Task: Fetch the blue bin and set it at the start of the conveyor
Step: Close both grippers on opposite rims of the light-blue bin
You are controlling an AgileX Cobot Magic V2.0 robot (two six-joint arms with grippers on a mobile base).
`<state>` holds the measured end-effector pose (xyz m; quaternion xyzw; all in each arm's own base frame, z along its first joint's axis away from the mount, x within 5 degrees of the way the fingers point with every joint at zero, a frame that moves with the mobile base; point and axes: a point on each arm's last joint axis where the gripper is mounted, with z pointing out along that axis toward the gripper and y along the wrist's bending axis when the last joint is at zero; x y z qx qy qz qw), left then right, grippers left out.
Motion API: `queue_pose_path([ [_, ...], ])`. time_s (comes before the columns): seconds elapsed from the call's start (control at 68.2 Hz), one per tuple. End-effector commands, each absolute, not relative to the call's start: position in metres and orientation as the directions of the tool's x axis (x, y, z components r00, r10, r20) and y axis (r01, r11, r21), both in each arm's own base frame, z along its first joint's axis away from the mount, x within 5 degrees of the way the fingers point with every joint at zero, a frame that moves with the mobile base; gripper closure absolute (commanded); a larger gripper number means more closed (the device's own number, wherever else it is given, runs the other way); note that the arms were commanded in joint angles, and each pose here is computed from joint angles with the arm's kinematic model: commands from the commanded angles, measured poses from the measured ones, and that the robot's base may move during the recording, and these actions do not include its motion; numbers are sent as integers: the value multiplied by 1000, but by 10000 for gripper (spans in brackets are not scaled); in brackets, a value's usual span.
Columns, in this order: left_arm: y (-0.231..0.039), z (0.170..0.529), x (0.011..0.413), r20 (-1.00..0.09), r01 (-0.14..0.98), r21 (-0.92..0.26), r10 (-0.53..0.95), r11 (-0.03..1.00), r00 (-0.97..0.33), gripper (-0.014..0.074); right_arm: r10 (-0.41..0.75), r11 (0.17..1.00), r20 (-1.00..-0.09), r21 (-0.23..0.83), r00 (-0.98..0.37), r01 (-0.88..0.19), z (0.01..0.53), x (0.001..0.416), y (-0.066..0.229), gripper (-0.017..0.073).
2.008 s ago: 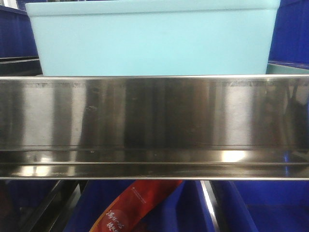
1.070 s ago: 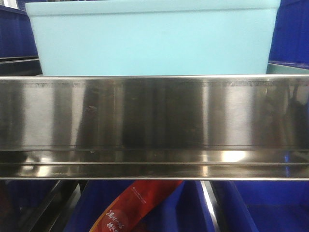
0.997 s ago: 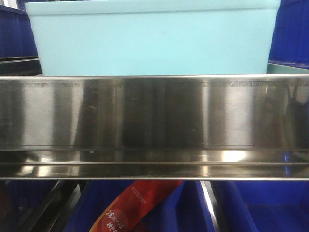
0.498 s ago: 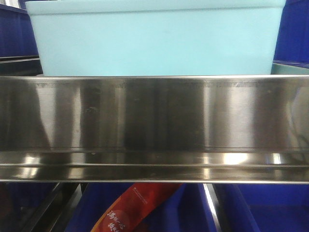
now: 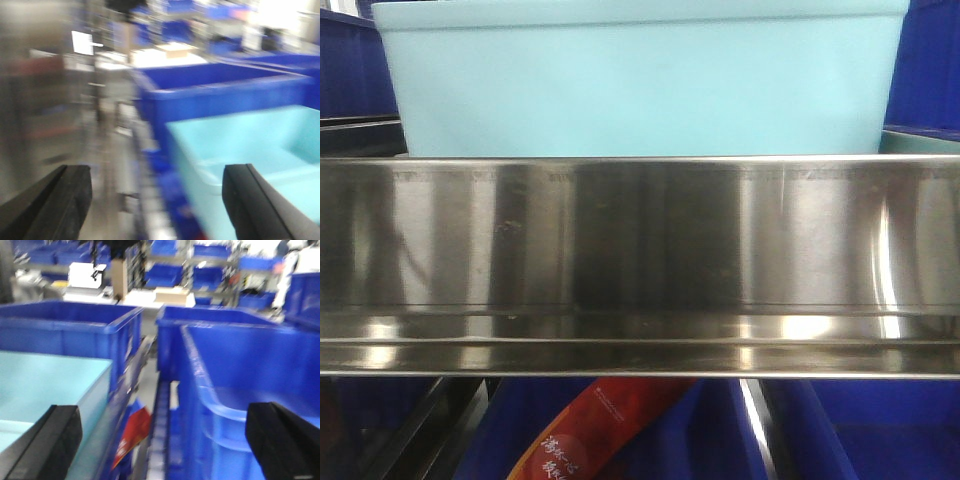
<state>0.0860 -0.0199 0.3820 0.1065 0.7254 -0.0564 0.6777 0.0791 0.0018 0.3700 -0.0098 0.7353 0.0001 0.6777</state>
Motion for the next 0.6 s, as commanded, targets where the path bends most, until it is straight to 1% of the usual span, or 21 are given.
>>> queue_pose_path([
  [0.0,-39,391,103,-988,351,61,106,934,-111,151,-14,997,-990,-3,-140,-77,380,96,7,-10],
  [0.117,-69,399,130,-969,462,56,160,885,-188,156,-34,987,-976,1,-216,-158,391,122,17,-10],
  [0.249,-99,414,166,-929,495,41,215,868,-300,181,-62,975,-946,10,-318,-220,406,155,29,-10],
  [0.293,-107,417,180,-909,484,24,220,875,-353,182,-70,973,-934,12,-349,-230,413,165,31,-10],
  [0.322,-111,426,189,-903,467,0,201,884,-379,182,-69,972,-916,28,-394,-235,415,176,34,-10],
  [0.352,-115,427,199,-888,447,-23,187,894,-420,182,-61,972,-910,41,-410,-233,422,183,35,-10],
  [0.396,-117,436,211,-880,415,-42,163,909,-446,182,-54,971,-894,57,-446,-232,428,193,37,-10],
  [0.454,-120,440,228,-855,385,-40,168,922,-491,182,-37,971,-862,90,-506,-223,435,210,40,-10],
  [0.498,-120,447,241,-842,361,-38,164,932,-514,182,-26,971,-850,104,-527,-215,445,219,42,-10],
  [0.586,-120,449,263,-799,317,-33,166,948,-577,182,0,979,-808,119,-589,-163,452,244,42,5],
])
